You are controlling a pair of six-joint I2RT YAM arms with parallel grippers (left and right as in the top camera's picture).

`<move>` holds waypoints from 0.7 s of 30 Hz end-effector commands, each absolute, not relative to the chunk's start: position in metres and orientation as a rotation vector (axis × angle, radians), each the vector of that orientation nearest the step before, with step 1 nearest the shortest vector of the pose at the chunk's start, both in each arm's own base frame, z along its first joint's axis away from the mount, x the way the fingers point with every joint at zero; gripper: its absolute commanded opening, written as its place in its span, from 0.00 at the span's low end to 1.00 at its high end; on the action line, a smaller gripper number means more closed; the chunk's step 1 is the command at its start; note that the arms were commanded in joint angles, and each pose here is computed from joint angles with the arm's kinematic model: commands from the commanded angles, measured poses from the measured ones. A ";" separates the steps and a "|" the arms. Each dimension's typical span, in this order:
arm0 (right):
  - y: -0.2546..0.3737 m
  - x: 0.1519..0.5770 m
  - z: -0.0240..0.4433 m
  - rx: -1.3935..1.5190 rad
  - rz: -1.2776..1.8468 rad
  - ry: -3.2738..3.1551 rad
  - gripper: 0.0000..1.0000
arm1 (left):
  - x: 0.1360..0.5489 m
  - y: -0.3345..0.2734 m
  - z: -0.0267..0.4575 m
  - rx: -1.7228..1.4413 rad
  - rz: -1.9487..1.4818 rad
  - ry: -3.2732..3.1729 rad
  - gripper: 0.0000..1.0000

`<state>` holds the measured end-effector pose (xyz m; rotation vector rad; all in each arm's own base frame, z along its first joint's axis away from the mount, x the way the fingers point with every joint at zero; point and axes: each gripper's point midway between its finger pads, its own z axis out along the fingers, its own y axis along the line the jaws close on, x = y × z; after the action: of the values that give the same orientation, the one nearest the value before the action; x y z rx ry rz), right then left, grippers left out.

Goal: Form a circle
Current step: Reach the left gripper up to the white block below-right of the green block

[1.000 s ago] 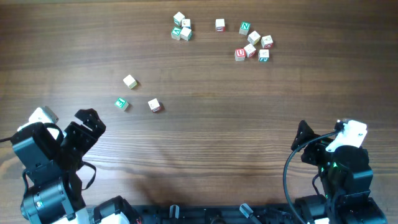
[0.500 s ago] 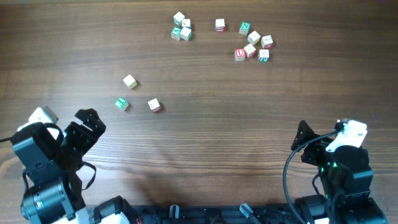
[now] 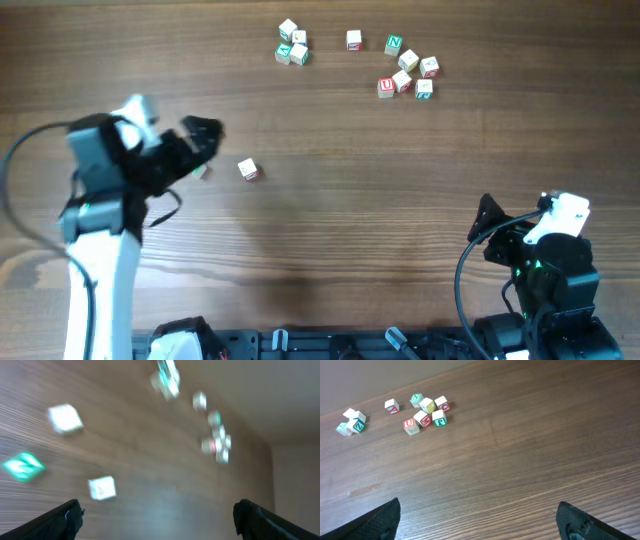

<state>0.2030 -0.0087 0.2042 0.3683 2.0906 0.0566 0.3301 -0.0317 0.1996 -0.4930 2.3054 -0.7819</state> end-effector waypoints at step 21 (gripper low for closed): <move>-0.006 0.204 0.201 0.350 0.061 2.104 1.00 | 0.343 -0.069 0.072 -0.725 -0.185 2.660 1.00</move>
<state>0.2031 -0.0082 0.2041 0.3664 2.0918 0.0595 0.3370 -0.0784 0.0831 -0.5103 2.6932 -0.2533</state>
